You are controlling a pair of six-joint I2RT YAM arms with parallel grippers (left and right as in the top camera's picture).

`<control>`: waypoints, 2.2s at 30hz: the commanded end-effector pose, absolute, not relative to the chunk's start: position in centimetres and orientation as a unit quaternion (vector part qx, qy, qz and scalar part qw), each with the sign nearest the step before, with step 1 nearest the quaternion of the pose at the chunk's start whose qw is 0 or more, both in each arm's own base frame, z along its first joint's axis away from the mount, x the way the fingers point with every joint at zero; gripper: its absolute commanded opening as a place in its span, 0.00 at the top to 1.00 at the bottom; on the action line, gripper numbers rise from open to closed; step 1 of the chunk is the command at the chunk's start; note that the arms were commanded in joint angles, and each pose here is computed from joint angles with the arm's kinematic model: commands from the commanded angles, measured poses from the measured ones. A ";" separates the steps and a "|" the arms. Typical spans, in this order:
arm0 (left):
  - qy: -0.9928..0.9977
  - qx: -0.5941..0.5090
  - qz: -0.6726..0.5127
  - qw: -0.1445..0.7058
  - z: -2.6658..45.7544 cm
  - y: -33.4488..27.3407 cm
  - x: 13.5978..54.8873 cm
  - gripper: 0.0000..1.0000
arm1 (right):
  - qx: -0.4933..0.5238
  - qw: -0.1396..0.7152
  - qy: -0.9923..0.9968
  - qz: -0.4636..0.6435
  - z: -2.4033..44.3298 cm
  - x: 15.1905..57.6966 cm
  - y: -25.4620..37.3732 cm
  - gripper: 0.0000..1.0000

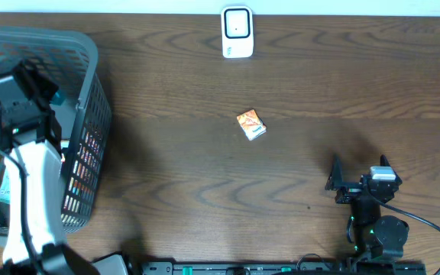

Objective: Scan the item barcode
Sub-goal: 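Grasp the teal mouthwash bottle with the left gripper, then lift the mouthwash bottle out and carry it toward the scanner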

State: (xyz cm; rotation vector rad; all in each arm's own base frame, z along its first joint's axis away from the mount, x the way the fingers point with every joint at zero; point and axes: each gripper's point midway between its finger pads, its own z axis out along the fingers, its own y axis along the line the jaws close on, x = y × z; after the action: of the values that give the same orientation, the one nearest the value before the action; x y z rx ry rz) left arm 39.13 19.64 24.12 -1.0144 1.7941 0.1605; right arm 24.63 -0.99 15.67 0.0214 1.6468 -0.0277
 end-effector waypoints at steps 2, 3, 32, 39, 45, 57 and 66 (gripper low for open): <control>0.713 -0.415 0.062 0.562 29.5 19.1 37.3 0.57 | 0.012 0.679 0.734 -0.005 15.6 24.6 -0.8 0.01; 0.709 -0.414 0.061 0.568 30.2 19.0 36.9 0.57 | 0.012 0.679 0.734 -0.005 15.6 24.6 -0.8 0.01; 0.756 -0.182 -0.288 0.558 36.7 -2.9 35.6 0.59 | 0.012 0.679 0.734 -0.005 15.6 24.6 -0.8 0.01; 0.794 -0.134 -0.321 0.499 33.5 -8.8 36.9 0.58 | 0.012 0.679 0.734 -0.005 15.6 24.6 -0.8 0.01; 0.834 -0.093 -0.307 0.450 28.6 -14.1 38.7 0.58 | 0.012 0.679 0.734 -0.005 15.6 24.6 -0.8 0.01; 0.860 0.074 -0.255 0.436 21.5 -26.4 38.6 0.59 | 0.012 0.679 0.734 -0.005 15.6 24.6 -0.8 0.01; 0.850 0.226 -0.158 0.448 16.8 -32.9 35.4 0.58 | 0.012 0.679 0.734 -0.005 15.6 24.6 -0.8 0.01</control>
State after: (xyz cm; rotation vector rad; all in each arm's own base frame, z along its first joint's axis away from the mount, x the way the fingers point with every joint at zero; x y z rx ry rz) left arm 35.14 -32.13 16.18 0.4719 2.1793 -0.5070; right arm 24.63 -0.99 15.66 0.0211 1.6472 -0.0280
